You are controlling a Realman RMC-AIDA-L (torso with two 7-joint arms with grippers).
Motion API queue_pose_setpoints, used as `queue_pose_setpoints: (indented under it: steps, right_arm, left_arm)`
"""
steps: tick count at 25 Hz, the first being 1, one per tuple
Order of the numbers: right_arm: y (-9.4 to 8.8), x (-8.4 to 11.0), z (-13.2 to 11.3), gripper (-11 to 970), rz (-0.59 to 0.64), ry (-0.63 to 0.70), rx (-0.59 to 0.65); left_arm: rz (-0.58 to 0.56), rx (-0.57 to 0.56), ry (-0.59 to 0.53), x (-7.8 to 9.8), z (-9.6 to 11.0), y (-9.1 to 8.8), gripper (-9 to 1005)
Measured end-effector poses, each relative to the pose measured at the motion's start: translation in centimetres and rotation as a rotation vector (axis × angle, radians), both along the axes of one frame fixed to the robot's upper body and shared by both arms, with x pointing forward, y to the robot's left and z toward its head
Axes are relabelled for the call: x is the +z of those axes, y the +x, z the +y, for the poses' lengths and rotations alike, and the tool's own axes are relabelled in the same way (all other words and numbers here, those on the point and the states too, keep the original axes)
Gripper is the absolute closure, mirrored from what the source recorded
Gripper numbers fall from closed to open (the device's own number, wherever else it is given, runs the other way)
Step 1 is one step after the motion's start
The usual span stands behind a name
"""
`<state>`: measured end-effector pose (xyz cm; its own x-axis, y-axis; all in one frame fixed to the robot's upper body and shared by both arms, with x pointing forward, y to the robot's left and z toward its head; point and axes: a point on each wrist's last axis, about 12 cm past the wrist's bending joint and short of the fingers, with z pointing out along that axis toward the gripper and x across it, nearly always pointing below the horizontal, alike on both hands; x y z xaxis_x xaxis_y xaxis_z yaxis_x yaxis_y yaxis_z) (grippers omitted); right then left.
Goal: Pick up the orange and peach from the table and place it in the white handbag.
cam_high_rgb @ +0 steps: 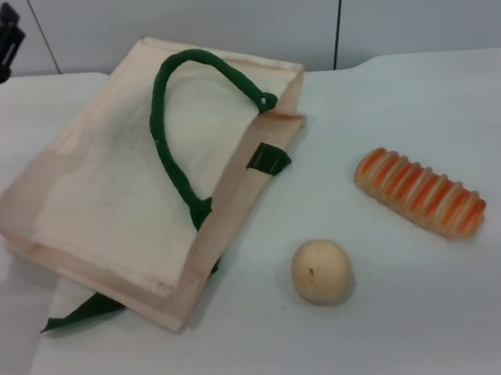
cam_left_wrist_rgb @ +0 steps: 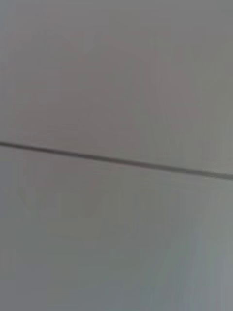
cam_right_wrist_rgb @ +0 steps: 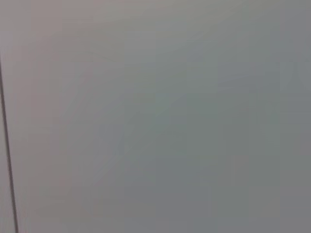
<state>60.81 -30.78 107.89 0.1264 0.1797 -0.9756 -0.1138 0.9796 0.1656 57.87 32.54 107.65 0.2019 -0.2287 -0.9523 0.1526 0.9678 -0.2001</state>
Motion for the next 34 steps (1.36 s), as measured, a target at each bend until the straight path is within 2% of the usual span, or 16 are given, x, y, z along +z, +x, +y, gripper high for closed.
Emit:
queue_pose_setpoints:
  steps: [8, 34]
  right_arm:
    - [-0.7, -0.4, -1.0, 78, 0.003, 0.020, -0.043]
    - [-1.1, -0.9, -1.5, 77, 0.021, 0.021, -0.060]
  left_arm:
    - [-0.004, 0.015, -0.026, -0.1, 0.4, -0.4, 93]
    - [-0.005, 0.013, -0.035, -0.1, 0.3, -0.3, 94]
